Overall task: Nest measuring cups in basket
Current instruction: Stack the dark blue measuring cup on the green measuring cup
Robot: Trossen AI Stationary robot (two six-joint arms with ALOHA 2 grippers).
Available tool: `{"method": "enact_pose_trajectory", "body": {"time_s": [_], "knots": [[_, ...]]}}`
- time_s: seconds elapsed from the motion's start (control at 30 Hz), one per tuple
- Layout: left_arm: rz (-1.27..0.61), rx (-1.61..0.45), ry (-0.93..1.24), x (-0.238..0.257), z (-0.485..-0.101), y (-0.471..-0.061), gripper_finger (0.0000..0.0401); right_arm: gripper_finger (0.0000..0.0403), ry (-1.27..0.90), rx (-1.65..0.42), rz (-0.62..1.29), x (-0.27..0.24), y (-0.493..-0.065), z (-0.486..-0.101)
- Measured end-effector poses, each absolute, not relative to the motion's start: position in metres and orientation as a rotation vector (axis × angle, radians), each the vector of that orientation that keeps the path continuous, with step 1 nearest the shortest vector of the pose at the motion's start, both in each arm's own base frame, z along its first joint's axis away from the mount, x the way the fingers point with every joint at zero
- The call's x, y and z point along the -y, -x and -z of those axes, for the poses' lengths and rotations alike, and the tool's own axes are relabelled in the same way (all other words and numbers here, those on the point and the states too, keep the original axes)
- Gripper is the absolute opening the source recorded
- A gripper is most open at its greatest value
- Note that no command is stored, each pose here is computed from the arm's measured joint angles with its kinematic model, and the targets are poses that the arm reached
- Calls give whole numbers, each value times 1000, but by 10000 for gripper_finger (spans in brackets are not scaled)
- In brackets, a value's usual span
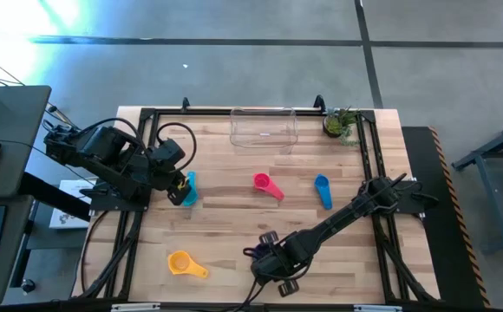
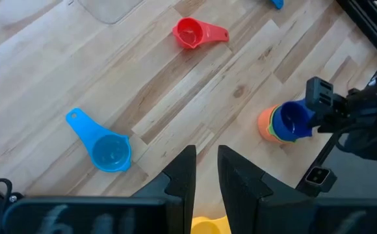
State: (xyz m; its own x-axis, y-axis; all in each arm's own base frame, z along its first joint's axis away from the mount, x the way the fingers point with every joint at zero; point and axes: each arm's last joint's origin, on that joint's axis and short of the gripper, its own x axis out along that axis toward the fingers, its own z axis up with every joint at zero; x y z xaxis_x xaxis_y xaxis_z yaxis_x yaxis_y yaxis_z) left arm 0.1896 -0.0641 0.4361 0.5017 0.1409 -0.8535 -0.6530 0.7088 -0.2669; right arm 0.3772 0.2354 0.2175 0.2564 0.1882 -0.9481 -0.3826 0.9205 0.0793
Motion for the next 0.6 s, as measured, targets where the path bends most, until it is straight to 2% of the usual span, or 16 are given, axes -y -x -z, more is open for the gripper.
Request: {"method": "enact_pose_trajectory", "body": {"time_s": [0.6], "knots": [[-518, -931, 624, 64, -436, -190, 56, 115, 36, -1198, -328, -225, -392, -221]]}}
